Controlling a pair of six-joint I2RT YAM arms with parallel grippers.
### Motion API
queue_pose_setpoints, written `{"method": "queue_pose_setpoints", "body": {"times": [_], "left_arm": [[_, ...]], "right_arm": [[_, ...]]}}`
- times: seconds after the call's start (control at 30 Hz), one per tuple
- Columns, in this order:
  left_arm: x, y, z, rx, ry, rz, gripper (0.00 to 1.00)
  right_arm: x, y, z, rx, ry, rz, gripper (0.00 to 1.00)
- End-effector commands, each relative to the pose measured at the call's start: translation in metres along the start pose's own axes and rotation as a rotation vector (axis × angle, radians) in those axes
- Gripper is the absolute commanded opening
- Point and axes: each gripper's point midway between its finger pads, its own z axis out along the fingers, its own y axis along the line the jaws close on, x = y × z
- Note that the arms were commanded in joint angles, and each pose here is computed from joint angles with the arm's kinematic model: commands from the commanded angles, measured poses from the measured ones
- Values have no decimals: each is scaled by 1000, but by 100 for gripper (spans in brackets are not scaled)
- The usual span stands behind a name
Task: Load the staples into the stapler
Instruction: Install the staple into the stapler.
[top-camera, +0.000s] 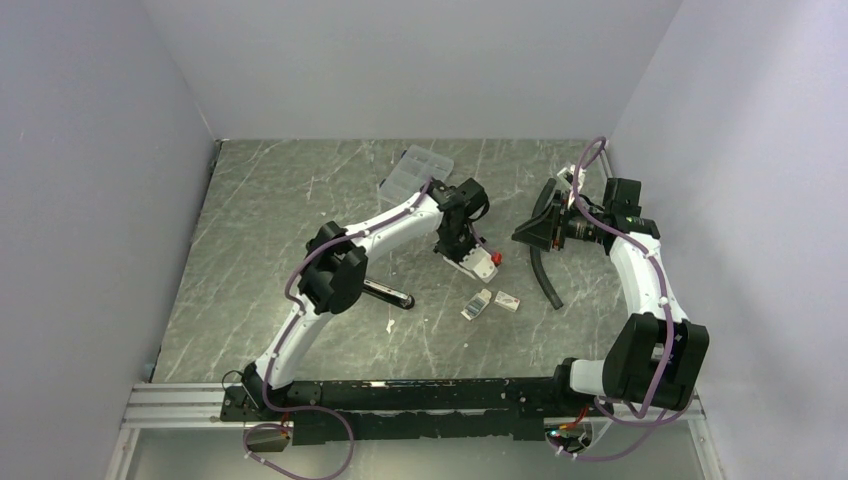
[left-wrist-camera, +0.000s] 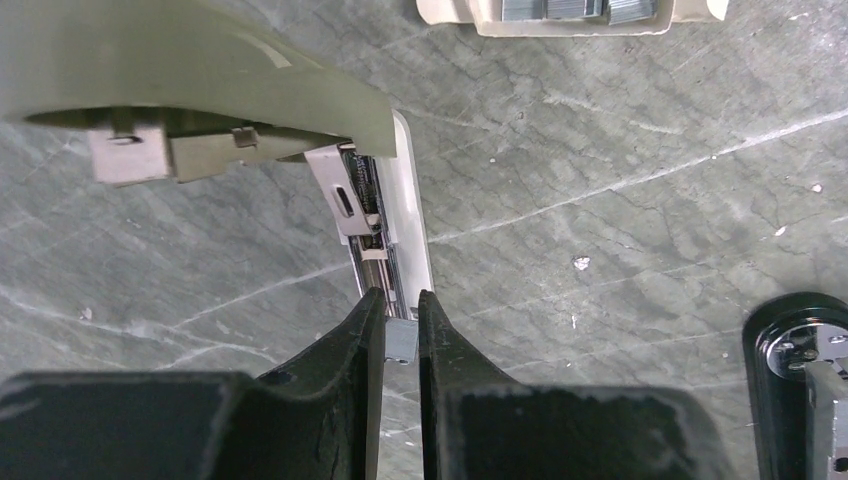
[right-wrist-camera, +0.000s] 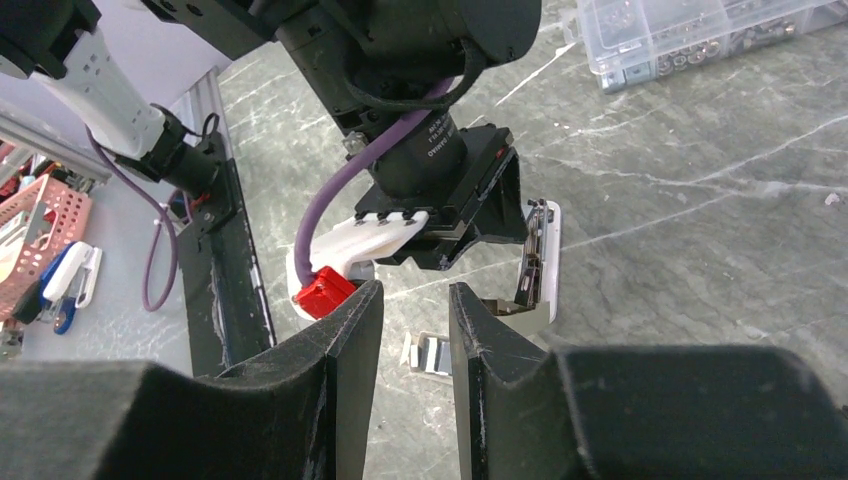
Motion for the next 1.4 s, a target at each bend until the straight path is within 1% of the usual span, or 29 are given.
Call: {"method": "queue_pose_setpoints", "body": {"times": [0.0, 0.33, 0.53, 0.7, 0.97, 1.37], "left_arm": [[-2, 10, 2, -13, -3, 73, 16], [-8, 15, -6, -22, -19, 80, 14], [-22, 20, -23, -45, -67, 75, 14], [-20, 23, -22, -50, -103, 58, 12], [-21, 26, -31, -62, -215, -1, 10], [-28, 32, -61, -89, -508, -138, 10]], "right_arm": [[-15, 4, -2, -19, -22, -78, 34], [-13, 4, -2, -32, -20, -66, 34], [-12, 3, -1, -31, -17, -65, 34], [-11, 1, -1, -31, -14, -60, 33], [-10, -1, -1, -29, -10, -58, 33], [-8, -4, -1, -23, -3, -53, 33]]}}
